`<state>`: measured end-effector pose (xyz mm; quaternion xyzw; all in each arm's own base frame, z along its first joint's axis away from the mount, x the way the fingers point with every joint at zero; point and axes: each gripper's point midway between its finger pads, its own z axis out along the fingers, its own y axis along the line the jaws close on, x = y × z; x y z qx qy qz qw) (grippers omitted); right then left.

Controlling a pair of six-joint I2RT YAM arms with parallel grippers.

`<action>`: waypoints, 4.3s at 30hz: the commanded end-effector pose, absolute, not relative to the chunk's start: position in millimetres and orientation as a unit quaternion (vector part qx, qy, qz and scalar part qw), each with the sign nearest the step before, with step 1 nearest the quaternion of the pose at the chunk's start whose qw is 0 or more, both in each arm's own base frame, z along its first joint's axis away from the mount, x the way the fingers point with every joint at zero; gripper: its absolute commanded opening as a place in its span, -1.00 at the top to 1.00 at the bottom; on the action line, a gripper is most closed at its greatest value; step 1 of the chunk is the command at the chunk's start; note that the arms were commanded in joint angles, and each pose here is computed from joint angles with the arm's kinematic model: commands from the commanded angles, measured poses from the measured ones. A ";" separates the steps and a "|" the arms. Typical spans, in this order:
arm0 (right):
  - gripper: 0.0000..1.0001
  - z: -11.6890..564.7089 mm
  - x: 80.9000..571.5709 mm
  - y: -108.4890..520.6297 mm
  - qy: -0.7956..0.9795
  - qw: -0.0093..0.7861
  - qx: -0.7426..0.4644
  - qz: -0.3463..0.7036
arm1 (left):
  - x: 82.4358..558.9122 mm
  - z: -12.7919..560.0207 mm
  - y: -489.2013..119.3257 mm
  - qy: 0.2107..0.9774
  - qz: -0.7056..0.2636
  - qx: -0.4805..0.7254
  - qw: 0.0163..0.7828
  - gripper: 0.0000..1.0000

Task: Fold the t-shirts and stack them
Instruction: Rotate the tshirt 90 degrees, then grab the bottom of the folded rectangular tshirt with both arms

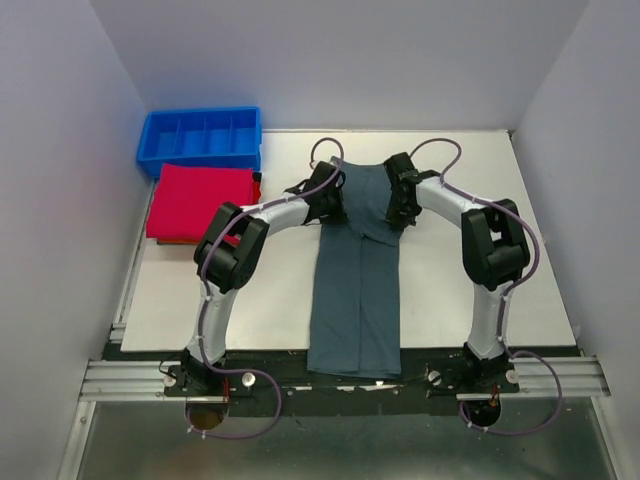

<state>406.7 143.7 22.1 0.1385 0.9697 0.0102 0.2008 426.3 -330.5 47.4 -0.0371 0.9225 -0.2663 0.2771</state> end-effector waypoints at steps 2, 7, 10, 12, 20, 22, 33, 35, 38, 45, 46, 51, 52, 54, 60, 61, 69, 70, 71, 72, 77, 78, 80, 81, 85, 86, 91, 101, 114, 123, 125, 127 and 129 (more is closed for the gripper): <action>0.99 6.5 410.0 128.7 0.970 0.176 0.156 -0.062 | 441.6 15.8 -321.2 0.939 -0.231 -0.046 0.249 1.00; 0.99 4.4 428.7 130.8 0.969 0.170 0.157 -0.081 | 457.7 8.0 -312.4 0.937 -0.236 -0.075 0.245 1.00; 0.99 12.0 445.3 134.8 0.969 0.183 0.148 -0.077 | 469.8 9.2 -310.4 0.934 -0.243 -0.086 0.247 1.00; 0.99 21.9 460.0 137.3 0.966 0.201 0.144 -0.072 | 476.0 6.4 -310.6 0.933 -0.244 -0.093 0.246 1.00; 0.95 82.2 466.2 160.5 0.957 0.270 0.101 0.023 | 507.6 46.8 -325.2 0.917 -0.279 -0.054 0.281 1.00; 0.95 99.6 458.1 160.0 0.953 0.287 0.084 0.038 | 504.8 69.8 -323.5 0.914 -0.281 -0.042 0.289 1.00; 0.99 103.8 351.7 157.0 0.955 0.277 0.066 0.081 | 398.7 129.5 -301.4 0.897 -0.313 -0.036 0.310 0.88; 0.99 90.4 330.4 157.4 0.957 0.265 0.071 0.090 | 373.6 117.3 -292.4 0.901 -0.306 -0.041 0.304 0.89; 0.99 80.0 307.2 166.3 0.958 0.256 0.066 0.112 | 343.3 101.6 -279.6 0.904 -0.309 -0.048 0.290 0.93; 0.99 41.4 279.0 177.0 0.971 0.217 0.052 0.087 | 306.0 71.5 -267.4 0.912 -0.297 -0.046 0.280 0.95; 0.99 36.5 277.6 175.1 0.973 0.212 0.055 0.080 | 300.2 62.7 -265.8 0.916 -0.294 -0.049 0.267 0.96; 0.99 16.2 277.8 161.2 0.978 0.195 0.074 0.027 | 302.2 44.9 -269.0 0.919 -0.289 -0.049 0.263 0.98; 0.99 11.8 278.9 157.8 0.979 0.188 0.076 0.011 | 302.9 40.9 -268.3 0.922 -0.283 -0.048 0.260 0.99; 0.99 5.3 282.7 153.3 0.980 0.180 0.078 -0.015 | 307.4 36.6 -270.5 0.924 -0.278 -0.047 0.258 1.00; 0.99 -5.8 299.8 152.2 0.980 0.174 0.079 -0.048 | 318.6 18.0 -272.7 0.934 -0.256 -0.053 0.243 1.00; 0.99 -5.7 302.6 151.3 0.980 0.174 0.083 -0.051 | 321.4 17.3 -274.2 0.934 -0.256 -0.053 0.244 1.00; 0.99 3.1 330.0 146.3 0.976 0.182 0.100 -0.057 | 346.8 19.4 -279.5 0.935 -0.248 -0.051 0.248 1.00; 0.99 5.8 331.5 146.0 0.977 0.182 0.098 -0.059 | 346.6 21.6 -279.8 0.935 -0.249 -0.048 0.248 1.00; 0.99 9.7 330.0 146.5 0.977 0.182 0.094 -0.056 | 345.9 26.3 -279.6 0.934 -0.251 -0.046 0.251 1.00; 0.99 13.6 327.4 146.6 0.977 0.187 0.091 -0.048 | 344.5 31.5 -277.2 0.932 -0.251 -0.045 0.257 1.00; 0.38 49.2 310.6 140.2 0.964 0.253 0.078 0.003 | 326.1 67.2 -259.7 0.914 -0.265 -0.050 0.302 0.58; 0.35 55.2 303.0 136.4 0.962 0.261 0.074 0.009 | 319.1 75.9 -261.1 0.909 -0.279 -0.045 0.306 0.50; 0.31 61.6 286.2 134.0 0.962 0.262 0.072 0.027 | 301.8 86.9 -260.4 0.904 -0.291 -0.037 0.311 0.36; 0.30 64.1 275.7 134.6 0.963 0.258 0.071 0.040 | 292.1 90.5 -258.7 0.903 -0.293 -0.034 0.313 0.17; 0.27 59.8 228.7 139.2 0.967 0.231 0.070 0.081 | 251.9 96.8 -250.5 0.904 -0.286 -0.019 0.317 -0.11; 0.26 57.7 217.4 142.8 0.968 0.222 0.067 0.097 | 241.3 96.2 -249.6 0.904 -0.291 -0.016 0.312 -0.12; 0.25 44.8 172.0 151.4 0.970 0.191 0.060 0.138 | 194.6 79.7 -247.3 0.912 -0.312 -0.009 0.268 -0.11; 0.46 3.7 121.6 155.4 0.986 0.108 0.050 0.113 | 144.2 48.8 -240.1 0.921 -0.338 -0.009 0.195 0.01; 0.74 12.4 121.8 154.2 0.988 0.121 0.048 0.083 | 127.2 45.2 -252.0 0.918 -0.363 -0.002 0.162 0.02; 0.99 16.0 121.0 155.5 0.988 0.120 0.044 0.087 | 133.3 36.6 -255.2 0.924 -0.347 -0.002 0.160 0.72; 0.99 17.5 119.4 151.1 0.989 0.118 0.043 0.077 | 132.2 39.3 -256.6 0.920 -0.357 -0.006 0.161 1.00; 0.99 21.7 119.5 147.5 0.989 0.121 0.045 0.071 | 132.5 43.0 -254.0 0.919 -0.356 -0.009 0.167 1.00; 0.99 27.4 119.4 146.6 0.988 0.128 0.044 0.076 | 132.8 48.7 -250.5 0.920 -0.352 -0.007 0.173 1.00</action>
